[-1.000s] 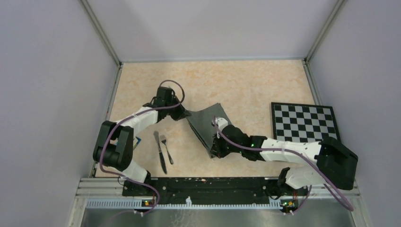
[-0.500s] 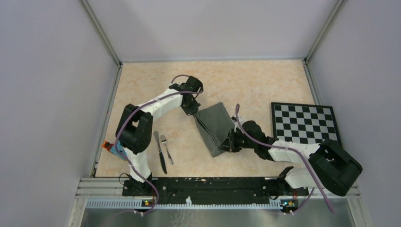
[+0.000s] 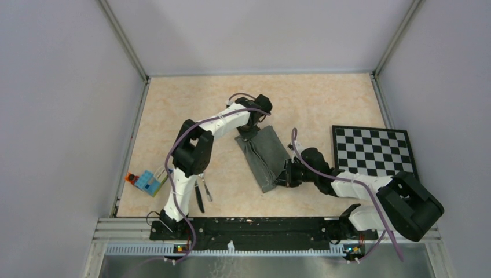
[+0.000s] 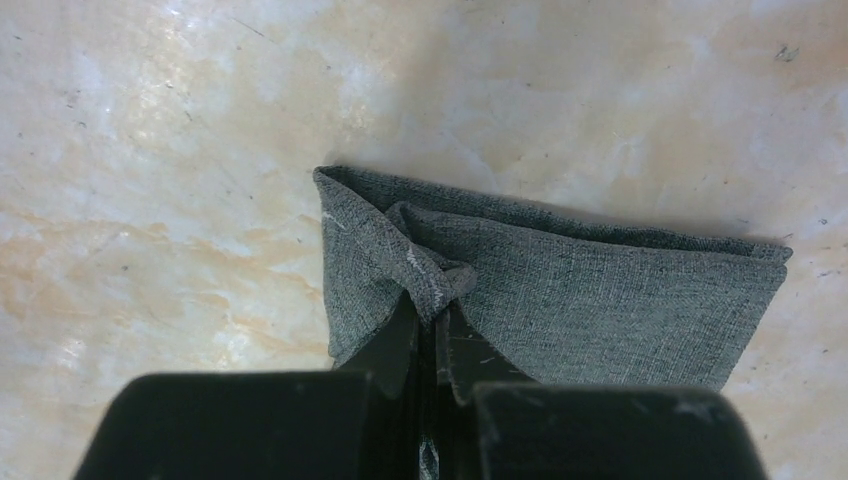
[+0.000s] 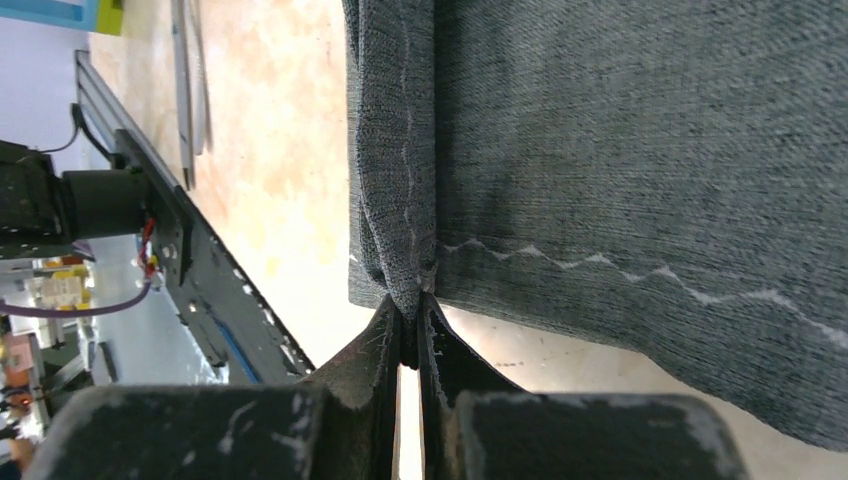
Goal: Fold the napkin into a case and place the utensils inside
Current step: Fold the lower triangle-folded napkin at the center of the board.
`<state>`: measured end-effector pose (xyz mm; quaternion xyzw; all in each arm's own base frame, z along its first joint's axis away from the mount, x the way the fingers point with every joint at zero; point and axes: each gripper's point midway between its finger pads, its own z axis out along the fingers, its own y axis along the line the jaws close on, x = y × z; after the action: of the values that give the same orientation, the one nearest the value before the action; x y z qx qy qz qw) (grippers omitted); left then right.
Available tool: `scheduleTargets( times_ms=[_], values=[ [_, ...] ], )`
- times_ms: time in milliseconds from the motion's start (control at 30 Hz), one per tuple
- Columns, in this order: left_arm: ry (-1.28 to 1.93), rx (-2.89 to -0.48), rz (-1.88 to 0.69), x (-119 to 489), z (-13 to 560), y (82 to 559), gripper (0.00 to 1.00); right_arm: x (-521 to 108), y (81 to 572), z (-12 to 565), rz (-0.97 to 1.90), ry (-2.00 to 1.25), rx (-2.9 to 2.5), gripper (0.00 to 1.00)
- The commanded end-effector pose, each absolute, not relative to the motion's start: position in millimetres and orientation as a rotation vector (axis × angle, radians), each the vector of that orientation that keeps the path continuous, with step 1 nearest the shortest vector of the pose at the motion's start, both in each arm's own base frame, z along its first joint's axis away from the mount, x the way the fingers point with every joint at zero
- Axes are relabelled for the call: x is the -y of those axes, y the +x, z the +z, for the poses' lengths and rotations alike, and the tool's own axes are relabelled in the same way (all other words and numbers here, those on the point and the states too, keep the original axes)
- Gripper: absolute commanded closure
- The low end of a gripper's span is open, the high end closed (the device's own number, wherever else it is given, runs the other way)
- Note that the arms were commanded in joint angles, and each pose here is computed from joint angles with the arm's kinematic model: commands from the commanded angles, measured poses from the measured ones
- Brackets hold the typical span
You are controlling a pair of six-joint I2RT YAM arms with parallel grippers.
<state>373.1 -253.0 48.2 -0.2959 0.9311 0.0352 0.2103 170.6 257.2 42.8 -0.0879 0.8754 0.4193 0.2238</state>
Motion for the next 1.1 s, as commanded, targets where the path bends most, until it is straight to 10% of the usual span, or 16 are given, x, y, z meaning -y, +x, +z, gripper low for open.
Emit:
scheduleTargets(
  times_ms=[0,300,733,1067],
  values=[
    [-0.858,-2.501,0.155,248,54,390,1.00,-244,167,31,1.071,-0.288,-2.462,1.00],
    [-0.752,-2.534,0.114,265,44,399,1.00,-239,177,34,0.985,-0.321,-2.452,1.00],
    [-0.661,-2.586,0.132,264,32,392,1.00,-244,231,102,0.877,-0.323,-2.180,0.29],
    [-0.653,-2.598,0.114,265,33,392,1.00,-294,296,96,0.941,-0.349,-2.063,0.36]
  ],
)
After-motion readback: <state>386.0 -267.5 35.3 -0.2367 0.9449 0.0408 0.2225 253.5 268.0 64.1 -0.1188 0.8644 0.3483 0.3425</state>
